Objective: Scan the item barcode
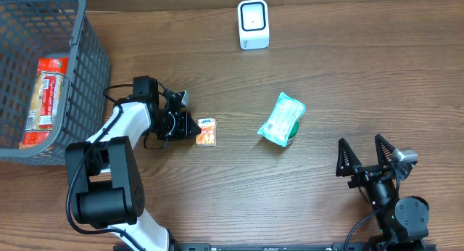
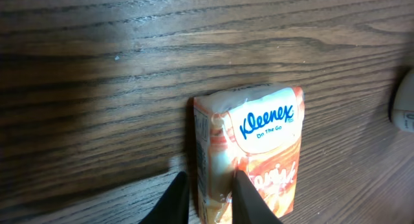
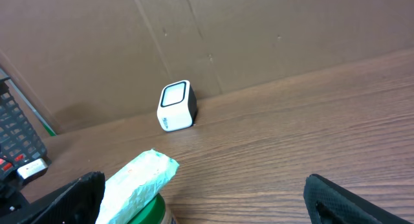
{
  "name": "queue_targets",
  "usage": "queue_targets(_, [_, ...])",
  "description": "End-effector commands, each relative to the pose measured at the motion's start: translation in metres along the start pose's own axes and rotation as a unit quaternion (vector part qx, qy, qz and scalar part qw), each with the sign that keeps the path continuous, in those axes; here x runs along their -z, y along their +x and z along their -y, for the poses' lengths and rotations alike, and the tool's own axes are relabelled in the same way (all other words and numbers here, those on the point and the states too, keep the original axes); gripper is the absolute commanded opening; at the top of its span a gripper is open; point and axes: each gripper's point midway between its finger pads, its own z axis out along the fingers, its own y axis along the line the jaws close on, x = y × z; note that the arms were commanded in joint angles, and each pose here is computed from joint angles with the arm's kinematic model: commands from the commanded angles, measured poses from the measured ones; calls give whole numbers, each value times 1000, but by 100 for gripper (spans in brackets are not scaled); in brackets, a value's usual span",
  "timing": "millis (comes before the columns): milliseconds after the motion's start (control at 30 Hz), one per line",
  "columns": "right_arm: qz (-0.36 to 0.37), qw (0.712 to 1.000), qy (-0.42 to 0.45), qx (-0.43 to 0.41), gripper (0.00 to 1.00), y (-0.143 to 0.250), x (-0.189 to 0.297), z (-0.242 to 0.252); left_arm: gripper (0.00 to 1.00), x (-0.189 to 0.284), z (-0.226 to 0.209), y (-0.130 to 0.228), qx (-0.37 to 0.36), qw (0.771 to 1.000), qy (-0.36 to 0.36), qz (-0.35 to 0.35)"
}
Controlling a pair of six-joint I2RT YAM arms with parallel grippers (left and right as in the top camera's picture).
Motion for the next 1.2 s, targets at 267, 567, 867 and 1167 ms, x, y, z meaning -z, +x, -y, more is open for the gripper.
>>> queue_targets(267, [2,1000,2,3,100,2,0,2,16,-14,4,16,-12,1000,-4,-6])
queue_targets(567, [2,1000,1,3,100,2,0,2,4,-10,4,10,-11,1000,-5,-2])
queue_targets(867, [2,1000,1,3,100,2,0,2,4,73,6,-46,21,990,-130,51])
queue_targets(1167, [2,1000,2,3,100,2,0,2,45,87,43,-30,1,987,-158,30])
